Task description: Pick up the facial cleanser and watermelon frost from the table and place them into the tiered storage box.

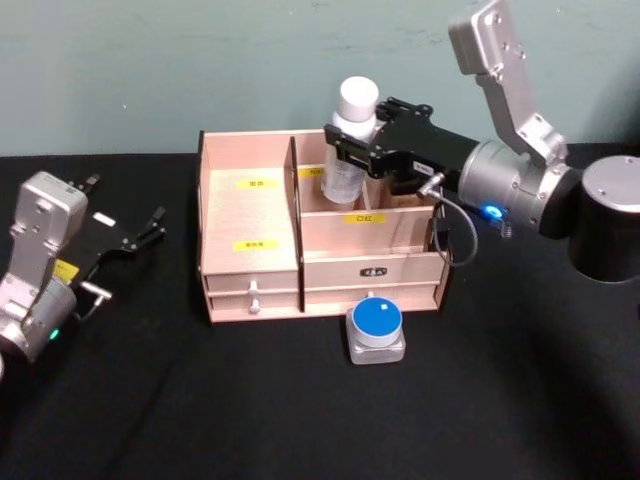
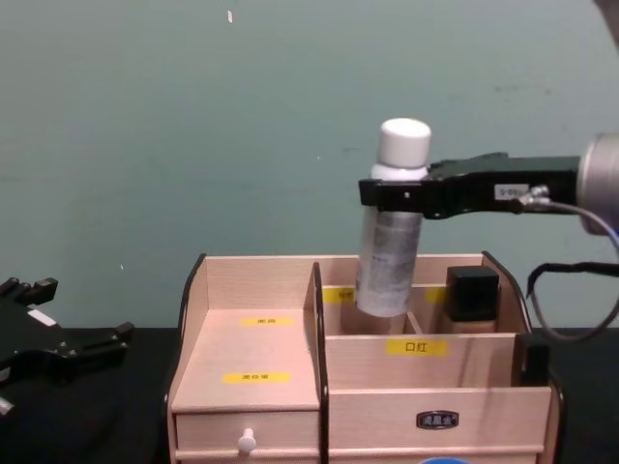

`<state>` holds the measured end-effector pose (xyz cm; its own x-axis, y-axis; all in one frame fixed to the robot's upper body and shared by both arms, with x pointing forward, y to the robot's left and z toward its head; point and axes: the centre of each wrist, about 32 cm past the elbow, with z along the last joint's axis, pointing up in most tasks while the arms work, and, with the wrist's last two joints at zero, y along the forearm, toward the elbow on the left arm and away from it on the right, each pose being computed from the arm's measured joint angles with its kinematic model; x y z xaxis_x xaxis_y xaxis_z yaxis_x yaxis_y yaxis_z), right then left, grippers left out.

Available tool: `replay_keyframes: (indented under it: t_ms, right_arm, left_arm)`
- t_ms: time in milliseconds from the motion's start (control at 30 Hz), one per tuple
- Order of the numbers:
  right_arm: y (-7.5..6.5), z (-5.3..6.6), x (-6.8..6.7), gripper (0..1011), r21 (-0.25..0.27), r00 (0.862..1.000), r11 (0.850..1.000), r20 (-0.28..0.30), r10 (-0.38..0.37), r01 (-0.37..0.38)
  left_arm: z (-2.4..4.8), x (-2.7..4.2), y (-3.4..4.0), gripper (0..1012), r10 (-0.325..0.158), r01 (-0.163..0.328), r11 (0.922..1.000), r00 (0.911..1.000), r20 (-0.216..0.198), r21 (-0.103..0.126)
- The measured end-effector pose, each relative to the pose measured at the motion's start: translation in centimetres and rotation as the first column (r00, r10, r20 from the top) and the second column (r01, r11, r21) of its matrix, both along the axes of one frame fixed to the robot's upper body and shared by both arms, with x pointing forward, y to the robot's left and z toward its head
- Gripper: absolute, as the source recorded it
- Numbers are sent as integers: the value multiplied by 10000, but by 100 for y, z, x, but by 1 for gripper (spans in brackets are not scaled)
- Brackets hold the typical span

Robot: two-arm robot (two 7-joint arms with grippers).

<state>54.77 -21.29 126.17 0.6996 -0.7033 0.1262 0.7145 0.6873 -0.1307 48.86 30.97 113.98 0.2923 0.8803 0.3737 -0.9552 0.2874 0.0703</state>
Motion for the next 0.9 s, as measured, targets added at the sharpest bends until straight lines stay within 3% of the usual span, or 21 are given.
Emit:
replay_keyframes:
  t_ms: [367,900]
  right_arm:
    - [86,-70,123,601,-80,9997,9999,-199,111,-112]
    - [96,-144,158,601,-158,9993,9998,-349,115,-121]
  left_arm:
    - [0,0,0,1001,1,-1,10000,10000,0,0]
    - [0,0,0,1001,0,0,10000,10000,0,1]
